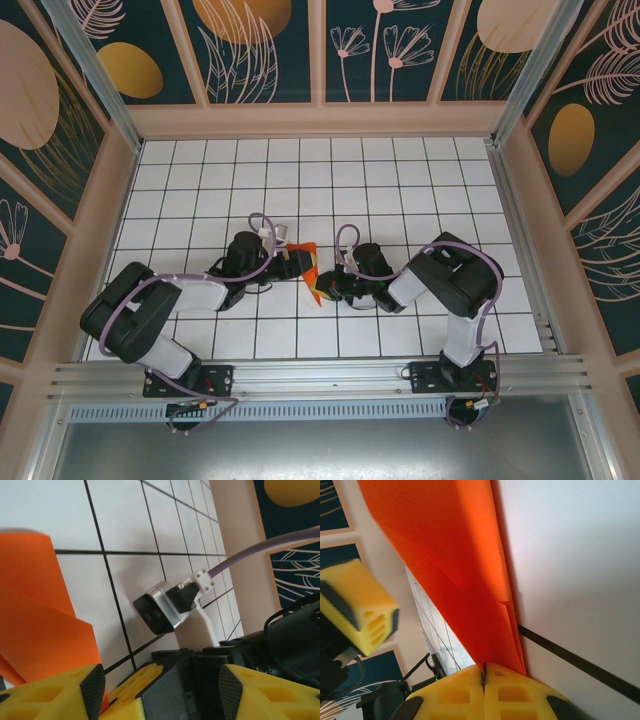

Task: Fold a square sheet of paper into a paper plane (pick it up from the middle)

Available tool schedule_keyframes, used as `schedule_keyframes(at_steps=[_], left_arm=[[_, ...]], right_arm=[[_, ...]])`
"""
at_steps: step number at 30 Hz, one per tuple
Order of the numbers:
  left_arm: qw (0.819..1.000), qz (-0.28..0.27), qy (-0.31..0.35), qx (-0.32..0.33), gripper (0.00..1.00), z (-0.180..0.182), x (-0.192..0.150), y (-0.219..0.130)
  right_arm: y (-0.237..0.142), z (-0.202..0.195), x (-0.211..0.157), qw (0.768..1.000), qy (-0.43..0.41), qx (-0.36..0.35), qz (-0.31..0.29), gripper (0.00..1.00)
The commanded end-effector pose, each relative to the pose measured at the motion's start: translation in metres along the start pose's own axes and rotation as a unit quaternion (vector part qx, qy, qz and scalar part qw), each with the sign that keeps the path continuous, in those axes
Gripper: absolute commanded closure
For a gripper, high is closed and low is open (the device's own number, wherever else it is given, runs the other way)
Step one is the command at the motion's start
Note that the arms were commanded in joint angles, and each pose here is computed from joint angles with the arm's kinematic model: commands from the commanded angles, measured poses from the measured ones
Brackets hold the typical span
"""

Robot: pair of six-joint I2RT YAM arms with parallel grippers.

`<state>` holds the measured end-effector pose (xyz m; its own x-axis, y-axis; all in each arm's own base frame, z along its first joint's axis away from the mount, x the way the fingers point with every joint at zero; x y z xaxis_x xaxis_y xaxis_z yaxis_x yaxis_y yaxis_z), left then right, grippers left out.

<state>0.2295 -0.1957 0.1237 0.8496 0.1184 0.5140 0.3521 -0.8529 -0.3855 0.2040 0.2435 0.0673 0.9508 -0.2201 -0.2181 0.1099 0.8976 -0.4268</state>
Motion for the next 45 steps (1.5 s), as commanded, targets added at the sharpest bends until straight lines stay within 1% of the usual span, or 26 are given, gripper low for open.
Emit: schedule_keyframes(at_steps=[1,9,13,15,18,21,26,35,39,41,44,45], left_arm=[[0.999,0.002,0.028,-0.035,0.36,-0.007,0.007,0.01],[0.999,0.009,0.028,-0.034,0.37,0.003,0.01,0.027],[0.999,0.029,0.008,-0.014,0.38,0.019,0.002,0.038],[0.999,0.041,-0.002,0.003,0.41,0.027,-0.004,0.041],[0.998,0.057,-0.019,0.03,0.43,0.038,-0.013,0.042],[0.996,0.068,-0.031,0.052,0.44,0.046,-0.022,0.04],[0.995,0.073,-0.034,0.059,0.44,0.049,-0.026,0.038],[0.995,0.081,-0.03,0.059,0.44,0.048,-0.023,0.042],[0.994,0.083,-0.032,0.06,0.44,0.049,-0.024,0.042],[0.994,0.083,-0.032,0.059,0.44,0.049,-0.024,0.041],[0.994,0.084,-0.032,0.058,0.44,0.049,-0.024,0.042],[0.994,0.084,-0.032,0.057,0.44,0.048,-0.024,0.042]], right_arm=[[-0.001,-0.025,0.001,0.998,0.046,-0.044,-0.005,1.0],[0.0,-0.027,0.001,0.998,0.045,-0.047,-0.002,1.0],[0.0,-0.026,0.001,0.998,0.044,-0.049,-0.004,1.0],[0.0,-0.025,0.001,0.998,0.042,-0.05,-0.005,1.0],[0.0,-0.022,0.002,0.998,0.036,-0.057,-0.008,1.0],[-0.001,-0.016,0.002,0.997,0.02,-0.073,-0.015,0.95],[-0.006,-0.005,0.001,0.996,0.001,-0.089,-0.024,0.92],[-0.006,-0.008,-0.005,0.994,-0.004,-0.109,-0.023,0.88],[-0.008,-0.006,-0.008,0.993,-0.007,-0.112,-0.024,0.94],[-0.008,-0.007,-0.009,0.993,-0.008,-0.116,-0.021,0.96],[-0.009,-0.007,-0.01,0.992,-0.008,-0.122,-0.023,0.89],[-0.009,-0.007,-0.01,0.992,-0.008,-0.121,-0.023,0.89]])
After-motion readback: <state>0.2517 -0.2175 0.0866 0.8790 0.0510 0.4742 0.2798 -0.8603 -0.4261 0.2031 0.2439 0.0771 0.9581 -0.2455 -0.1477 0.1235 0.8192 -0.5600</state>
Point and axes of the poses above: each hand's point on the last joint's axis, 136 mm out from that joint toward the fingers, its own y axis out along the fingers, its own z axis along the line the jaws close on, x = y × z, the point moved 10 cm from there along -y, back along the fingers, and after that the axes turned 10 degrees about y, right-handed, at the moved point
